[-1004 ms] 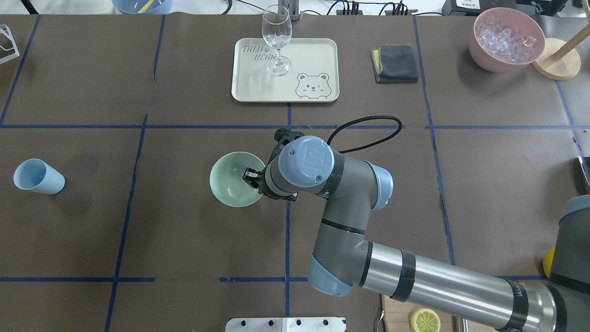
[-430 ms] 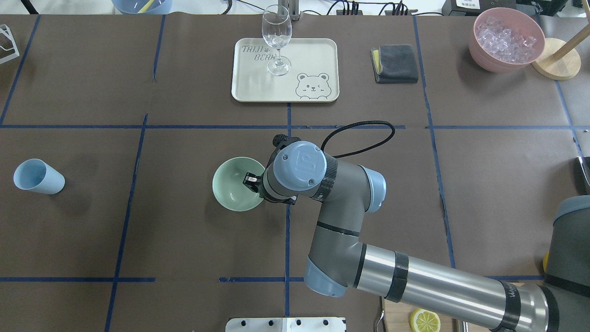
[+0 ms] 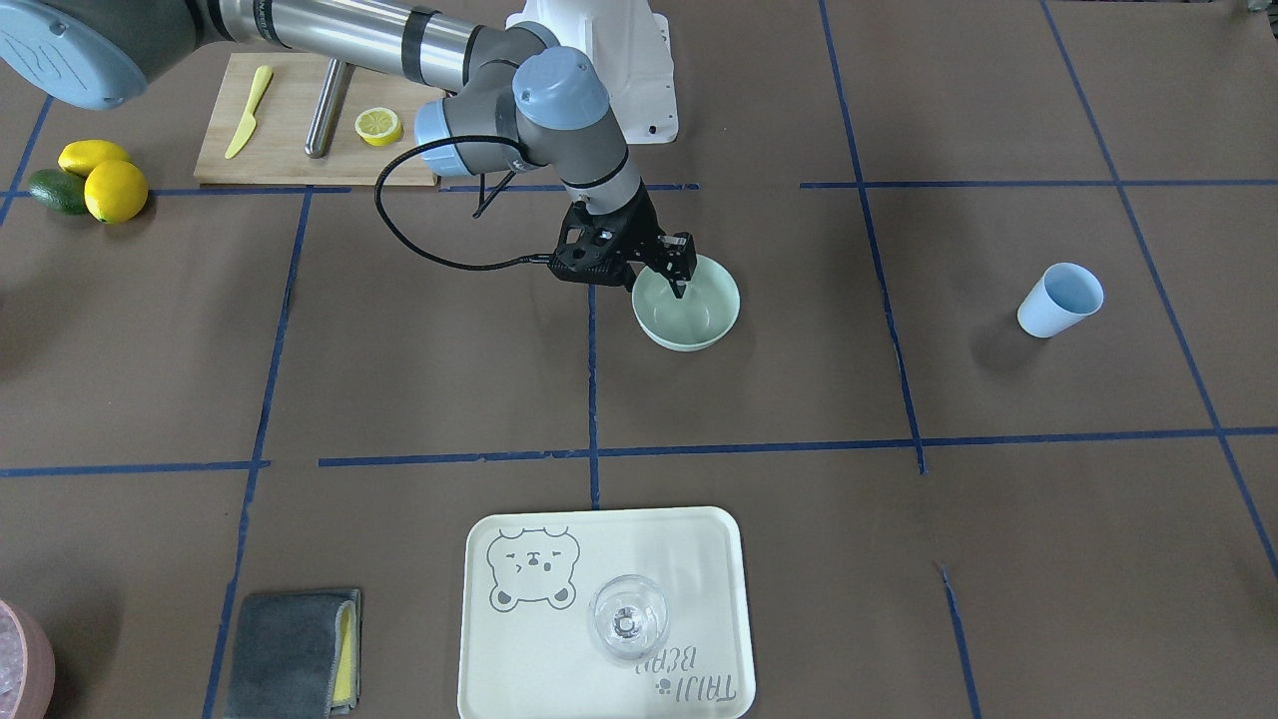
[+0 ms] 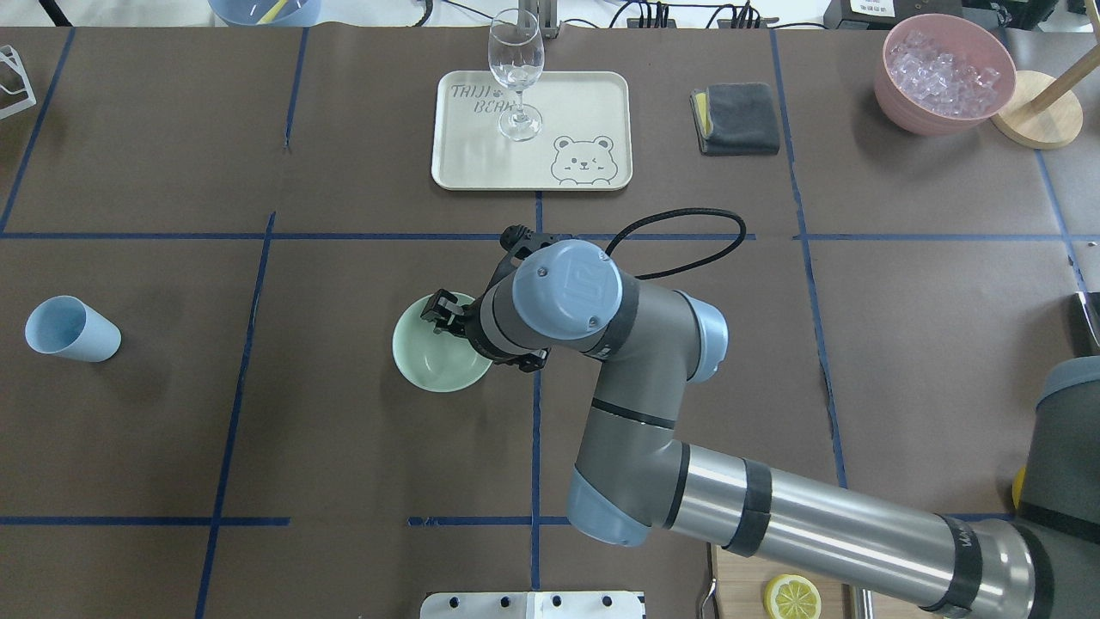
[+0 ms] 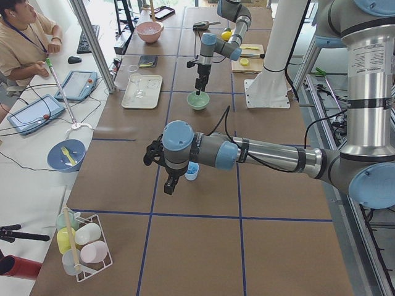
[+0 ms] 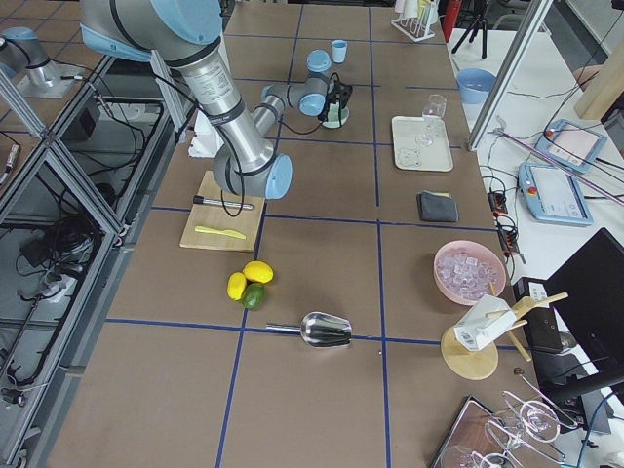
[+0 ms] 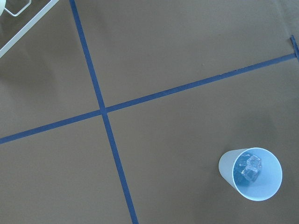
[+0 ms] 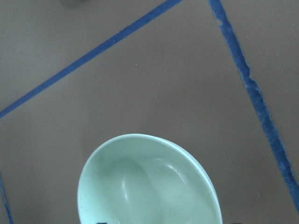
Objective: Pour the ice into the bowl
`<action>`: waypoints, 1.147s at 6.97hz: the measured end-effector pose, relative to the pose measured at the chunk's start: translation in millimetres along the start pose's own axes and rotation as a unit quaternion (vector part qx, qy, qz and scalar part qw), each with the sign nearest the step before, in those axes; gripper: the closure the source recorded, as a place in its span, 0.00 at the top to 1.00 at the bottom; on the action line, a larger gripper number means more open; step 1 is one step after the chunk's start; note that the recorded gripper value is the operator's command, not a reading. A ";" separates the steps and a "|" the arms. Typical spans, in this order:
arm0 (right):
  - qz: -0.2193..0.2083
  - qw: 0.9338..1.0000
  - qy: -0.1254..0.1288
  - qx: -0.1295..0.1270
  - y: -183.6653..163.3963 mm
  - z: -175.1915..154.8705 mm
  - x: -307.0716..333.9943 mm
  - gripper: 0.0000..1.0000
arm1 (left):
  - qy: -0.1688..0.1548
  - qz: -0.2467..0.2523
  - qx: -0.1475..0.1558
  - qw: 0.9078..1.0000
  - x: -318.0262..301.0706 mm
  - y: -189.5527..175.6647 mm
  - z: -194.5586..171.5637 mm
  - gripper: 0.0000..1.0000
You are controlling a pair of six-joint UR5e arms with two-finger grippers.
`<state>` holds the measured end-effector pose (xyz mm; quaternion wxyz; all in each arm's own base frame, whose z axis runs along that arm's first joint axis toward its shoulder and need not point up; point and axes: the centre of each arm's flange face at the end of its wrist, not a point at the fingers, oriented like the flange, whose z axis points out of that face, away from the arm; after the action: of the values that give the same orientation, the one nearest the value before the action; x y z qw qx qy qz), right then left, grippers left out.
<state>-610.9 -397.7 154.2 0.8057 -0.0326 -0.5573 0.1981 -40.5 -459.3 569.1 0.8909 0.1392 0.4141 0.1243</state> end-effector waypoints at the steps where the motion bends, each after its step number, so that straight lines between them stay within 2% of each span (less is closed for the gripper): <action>1: 0.003 1.000 -0.012 0.000 -18.1 -32.6 20.8 1.00 | -0.001 0.020 0.015 1.000 -1.0 -0.1 3.4 1.00; 3: 0.022 1.000 -0.009 -0.015 -74.2 -92.9 80.7 1.00 | 0.003 0.028 0.041 0.999 11.4 -6.9 8.8 1.00; 4: 0.027 0.999 -0.001 -0.018 -92.6 -104.1 103.9 1.00 | 0.010 0.032 0.060 0.998 25.8 -12.5 13.0 1.00; 6: 0.028 0.999 0.010 -0.014 -104.9 -106.3 122.5 1.00 | 0.045 0.063 0.110 0.991 50.3 -7.8 16.0 0.97; 7: 0.029 0.999 0.015 -0.012 -106.9 -104.6 129.4 1.00 | 0.057 0.047 0.124 0.990 63.8 -2.7 25.0 0.97; 8: 0.030 0.999 0.018 -0.011 -107.5 -103.7 134.0 1.00 | 0.051 0.026 0.147 0.987 83.8 11.6 49.1 0.97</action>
<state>-445.9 -431.4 263.1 0.8087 -0.0618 -0.5439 0.2151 48.7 -427.4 544.6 0.8347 0.2730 0.4692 0.0925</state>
